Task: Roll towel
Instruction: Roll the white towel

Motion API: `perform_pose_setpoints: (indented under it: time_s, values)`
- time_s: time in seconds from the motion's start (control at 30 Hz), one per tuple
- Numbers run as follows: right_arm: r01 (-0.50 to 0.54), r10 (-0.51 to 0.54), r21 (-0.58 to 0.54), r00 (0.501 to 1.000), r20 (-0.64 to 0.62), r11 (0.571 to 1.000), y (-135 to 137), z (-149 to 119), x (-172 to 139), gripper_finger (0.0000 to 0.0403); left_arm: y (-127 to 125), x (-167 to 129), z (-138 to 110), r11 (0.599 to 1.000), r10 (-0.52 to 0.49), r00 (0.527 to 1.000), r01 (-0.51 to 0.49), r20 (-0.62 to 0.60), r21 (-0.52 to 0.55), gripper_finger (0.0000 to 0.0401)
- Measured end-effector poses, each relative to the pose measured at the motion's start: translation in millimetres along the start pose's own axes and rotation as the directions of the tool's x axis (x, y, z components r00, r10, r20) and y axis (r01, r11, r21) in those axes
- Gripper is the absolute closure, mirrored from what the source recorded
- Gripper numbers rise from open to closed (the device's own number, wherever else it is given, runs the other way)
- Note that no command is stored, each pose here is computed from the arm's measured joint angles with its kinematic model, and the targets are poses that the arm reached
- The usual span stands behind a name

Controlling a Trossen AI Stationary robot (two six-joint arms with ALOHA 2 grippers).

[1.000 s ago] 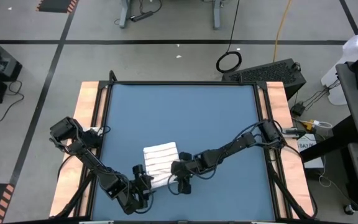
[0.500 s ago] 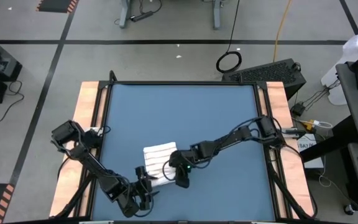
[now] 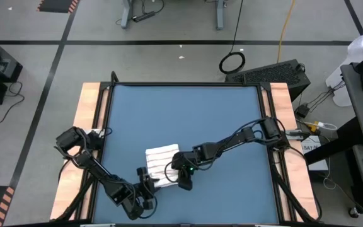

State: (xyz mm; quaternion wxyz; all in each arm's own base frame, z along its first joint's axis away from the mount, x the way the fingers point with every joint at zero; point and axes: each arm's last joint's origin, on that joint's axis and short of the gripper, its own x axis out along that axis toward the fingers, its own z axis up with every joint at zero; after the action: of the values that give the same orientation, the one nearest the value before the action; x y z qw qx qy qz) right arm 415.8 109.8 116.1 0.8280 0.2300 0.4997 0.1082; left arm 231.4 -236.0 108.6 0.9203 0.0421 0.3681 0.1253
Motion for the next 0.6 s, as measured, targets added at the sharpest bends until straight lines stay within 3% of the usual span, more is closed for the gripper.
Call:
perform_pose_setpoints:
  time_s: [0.2,0.37,0.47,0.6]
  values:
    - [0.055,-0.051,-0.131,0.998,0.031,0.990,14,-6,1,0.0286,3,4,2,0.999,0.002,1.000,-0.003,-0.018,-0.036,0.0255]
    - [0.176,-0.150,-0.301,0.983,0.107,0.937,40,-16,-5,0.0234,8,9,5,0.995,-0.028,0.996,0.020,-0.088,-0.094,0.0256]
    - [0.273,-0.219,-0.429,0.960,0.173,0.861,61,-26,-12,0.0199,9,11,6,0.995,-0.036,0.994,0.026,-0.105,-0.101,0.0256]
    - [0.435,-0.323,-0.579,0.900,0.292,0.689,90,-46,-12,0.0162,12,8,12,0.991,-0.059,0.991,0.044,-0.119,-0.123,0.0256]
